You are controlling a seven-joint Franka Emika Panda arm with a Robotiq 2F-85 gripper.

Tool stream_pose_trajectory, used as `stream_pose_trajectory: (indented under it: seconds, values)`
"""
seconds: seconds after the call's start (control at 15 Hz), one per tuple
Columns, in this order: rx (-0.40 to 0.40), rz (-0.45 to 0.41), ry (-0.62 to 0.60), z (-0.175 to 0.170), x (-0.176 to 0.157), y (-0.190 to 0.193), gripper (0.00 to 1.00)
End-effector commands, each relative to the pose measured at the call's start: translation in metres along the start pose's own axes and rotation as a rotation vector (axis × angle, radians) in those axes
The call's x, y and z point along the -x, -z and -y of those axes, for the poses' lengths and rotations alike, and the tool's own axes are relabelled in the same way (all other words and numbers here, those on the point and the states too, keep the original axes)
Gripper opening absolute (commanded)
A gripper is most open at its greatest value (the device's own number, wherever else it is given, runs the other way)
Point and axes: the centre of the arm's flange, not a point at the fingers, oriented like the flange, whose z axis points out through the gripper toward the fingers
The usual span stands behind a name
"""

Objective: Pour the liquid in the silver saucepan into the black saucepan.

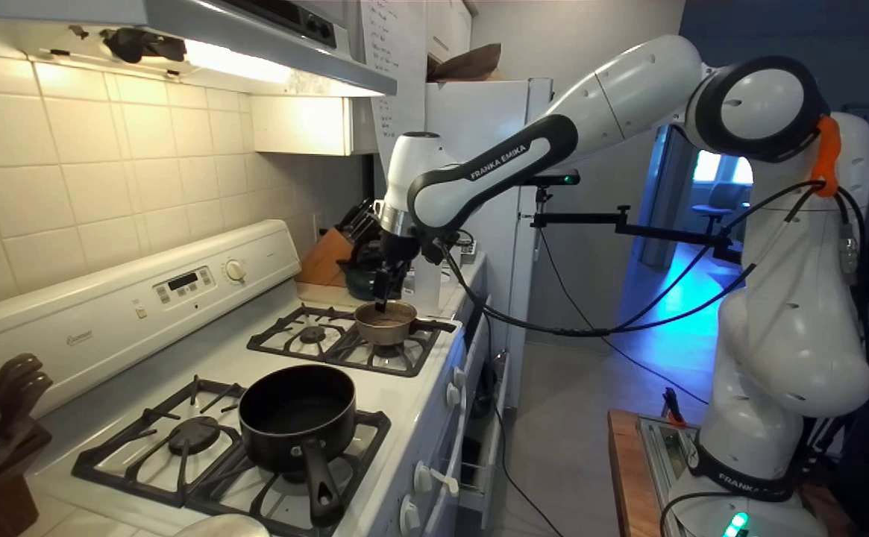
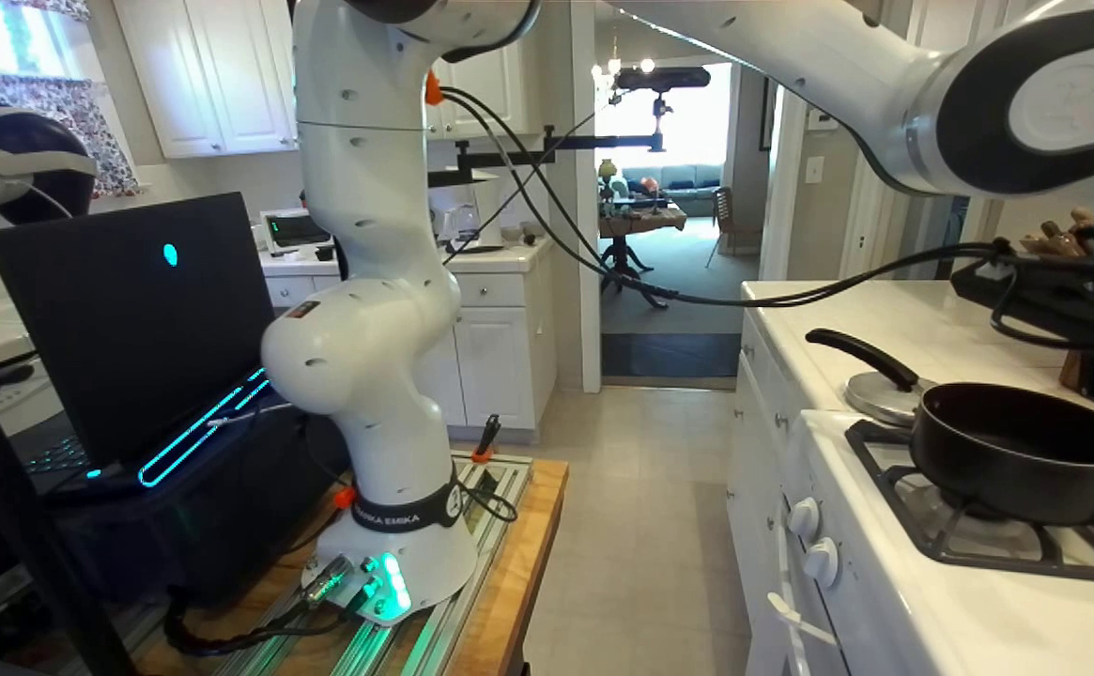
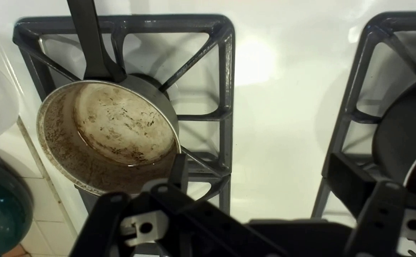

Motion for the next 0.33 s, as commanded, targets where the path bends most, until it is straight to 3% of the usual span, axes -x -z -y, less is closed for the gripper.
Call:
stream_pose_trajectory:
  seconds: [0.0,0.27]
  values:
    - [0.011,0.005,-0.006,0.0086,0.0045,0.0107,1.0]
    - [-0.001,-0.002,0.003,0.0028,-0.0004,0.002,1.0]
